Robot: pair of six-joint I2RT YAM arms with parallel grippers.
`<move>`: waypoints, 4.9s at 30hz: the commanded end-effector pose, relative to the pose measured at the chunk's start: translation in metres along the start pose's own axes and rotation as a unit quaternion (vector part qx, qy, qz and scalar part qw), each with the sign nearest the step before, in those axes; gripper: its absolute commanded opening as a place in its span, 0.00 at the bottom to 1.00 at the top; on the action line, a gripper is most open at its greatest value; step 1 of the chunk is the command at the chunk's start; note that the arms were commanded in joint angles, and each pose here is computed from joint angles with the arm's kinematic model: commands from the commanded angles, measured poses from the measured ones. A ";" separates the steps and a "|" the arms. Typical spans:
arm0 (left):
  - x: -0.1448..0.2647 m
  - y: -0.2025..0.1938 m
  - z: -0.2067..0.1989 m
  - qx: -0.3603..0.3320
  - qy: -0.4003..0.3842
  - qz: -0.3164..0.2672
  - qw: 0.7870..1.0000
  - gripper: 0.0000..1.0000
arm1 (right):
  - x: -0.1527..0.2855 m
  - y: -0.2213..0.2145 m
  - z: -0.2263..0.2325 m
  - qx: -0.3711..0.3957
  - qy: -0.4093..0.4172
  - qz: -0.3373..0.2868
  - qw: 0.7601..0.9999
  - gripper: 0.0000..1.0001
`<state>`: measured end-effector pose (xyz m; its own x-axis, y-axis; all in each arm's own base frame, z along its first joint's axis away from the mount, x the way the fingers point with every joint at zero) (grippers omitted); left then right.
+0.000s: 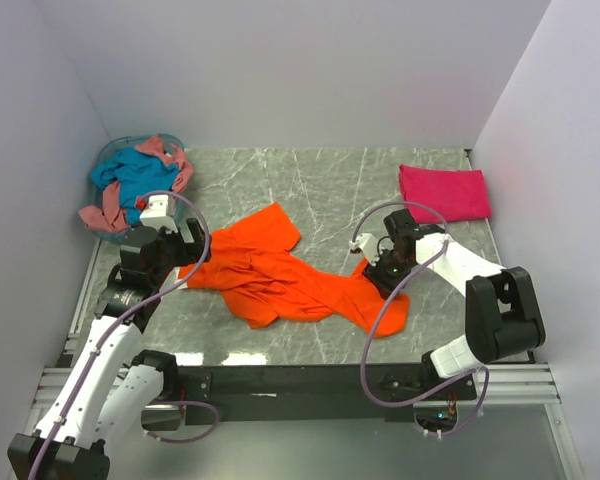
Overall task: Fold and stack the t-shirts
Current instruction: Flatten the tshirt out
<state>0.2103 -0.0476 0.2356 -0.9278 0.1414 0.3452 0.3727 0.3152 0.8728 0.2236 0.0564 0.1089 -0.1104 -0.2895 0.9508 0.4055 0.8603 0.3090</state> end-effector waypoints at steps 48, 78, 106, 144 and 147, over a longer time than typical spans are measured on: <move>-0.005 0.003 -0.018 -0.016 -0.087 0.019 0.996 0.99 | 0.023 0.077 -0.103 0.288 -0.057 -0.074 0.953 0.68; -0.001 0.004 -0.020 -0.017 -0.099 0.012 0.995 0.99 | -0.022 0.079 -0.093 0.256 -0.037 0.000 0.966 0.00; -0.004 0.004 -0.022 -0.021 -0.109 0.018 0.994 0.99 | 0.029 0.178 -0.097 0.075 -0.039 -0.125 0.989 0.52; 0.001 0.006 -0.024 -0.022 -0.116 0.010 0.993 0.99 | 0.016 0.155 -0.058 0.022 -0.102 -0.035 0.994 0.00; 0.002 0.005 -0.025 -0.023 -0.124 0.011 0.992 0.99 | 0.046 0.121 -0.034 0.062 -0.050 -0.037 0.996 0.00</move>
<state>0.2110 -0.0662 0.2357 -0.8794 0.3380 0.3354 0.4329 0.2740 0.8588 0.3292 0.1574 0.1520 -0.2732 -0.2475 0.9296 0.3661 0.8668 0.3384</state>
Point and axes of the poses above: each gripper's point midway between its finger pads, its own x axis back along the fingers, its own z axis along the line the jaws close on, y = z × x, the point moved 8 cm from there along x, back along the fingers, and after that the axes turned 8 degrees about x, right-handed, at the moved point
